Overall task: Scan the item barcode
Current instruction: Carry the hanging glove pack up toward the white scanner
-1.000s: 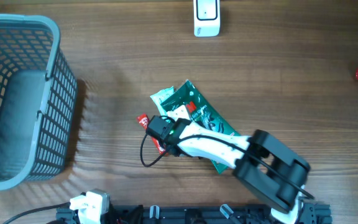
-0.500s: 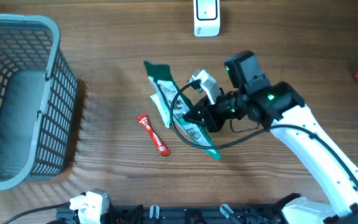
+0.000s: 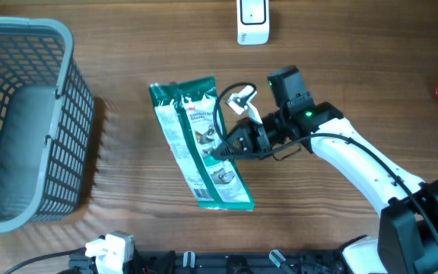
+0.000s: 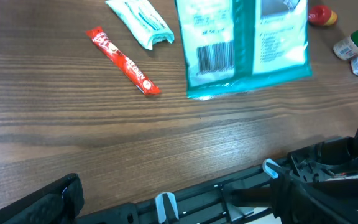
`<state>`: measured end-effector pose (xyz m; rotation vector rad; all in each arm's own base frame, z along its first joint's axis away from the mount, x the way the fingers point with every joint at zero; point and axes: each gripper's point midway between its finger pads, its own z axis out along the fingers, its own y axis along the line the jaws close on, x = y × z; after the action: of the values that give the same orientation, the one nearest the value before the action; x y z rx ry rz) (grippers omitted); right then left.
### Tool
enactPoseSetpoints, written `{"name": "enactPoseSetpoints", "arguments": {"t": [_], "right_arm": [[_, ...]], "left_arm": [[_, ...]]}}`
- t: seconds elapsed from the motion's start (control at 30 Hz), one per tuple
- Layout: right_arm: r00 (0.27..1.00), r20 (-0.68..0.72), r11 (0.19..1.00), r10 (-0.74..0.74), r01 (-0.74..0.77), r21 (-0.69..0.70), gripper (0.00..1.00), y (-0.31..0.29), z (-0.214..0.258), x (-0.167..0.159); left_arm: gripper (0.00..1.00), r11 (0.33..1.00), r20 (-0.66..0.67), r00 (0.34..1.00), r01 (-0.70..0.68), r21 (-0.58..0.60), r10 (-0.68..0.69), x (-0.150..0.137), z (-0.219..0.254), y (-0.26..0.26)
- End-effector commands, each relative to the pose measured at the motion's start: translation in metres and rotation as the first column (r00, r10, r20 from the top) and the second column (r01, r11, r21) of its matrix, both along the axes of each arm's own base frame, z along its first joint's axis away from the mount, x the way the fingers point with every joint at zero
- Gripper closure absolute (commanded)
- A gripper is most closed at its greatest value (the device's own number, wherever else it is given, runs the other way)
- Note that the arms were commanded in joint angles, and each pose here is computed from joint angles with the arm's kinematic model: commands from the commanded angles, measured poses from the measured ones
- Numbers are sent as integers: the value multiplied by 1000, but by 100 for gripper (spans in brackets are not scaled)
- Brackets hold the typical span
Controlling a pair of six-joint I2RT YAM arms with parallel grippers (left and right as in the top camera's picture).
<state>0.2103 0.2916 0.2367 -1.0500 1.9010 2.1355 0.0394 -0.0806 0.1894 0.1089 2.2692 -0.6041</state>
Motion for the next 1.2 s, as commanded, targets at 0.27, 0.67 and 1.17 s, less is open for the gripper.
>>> {"name": "enactPoseSetpoints", "arguments": {"t": [0.27,0.67,1.17], "right_arm": [[904,-421,983,-72,-9,-186,96,-2,16,24],[895,-447,985,-19,-59,-159,96,-5,21,16],[862,-498,984,-89,-3,-180,96,-25,-4,23]], "left_arm": [[0,1000,5,1000,0,-2,0,0,1,0],[0,1000,5,1000,0,-2,0,0,1,0],[0,1000,5,1000,0,-2,0,0,1,0]]}}
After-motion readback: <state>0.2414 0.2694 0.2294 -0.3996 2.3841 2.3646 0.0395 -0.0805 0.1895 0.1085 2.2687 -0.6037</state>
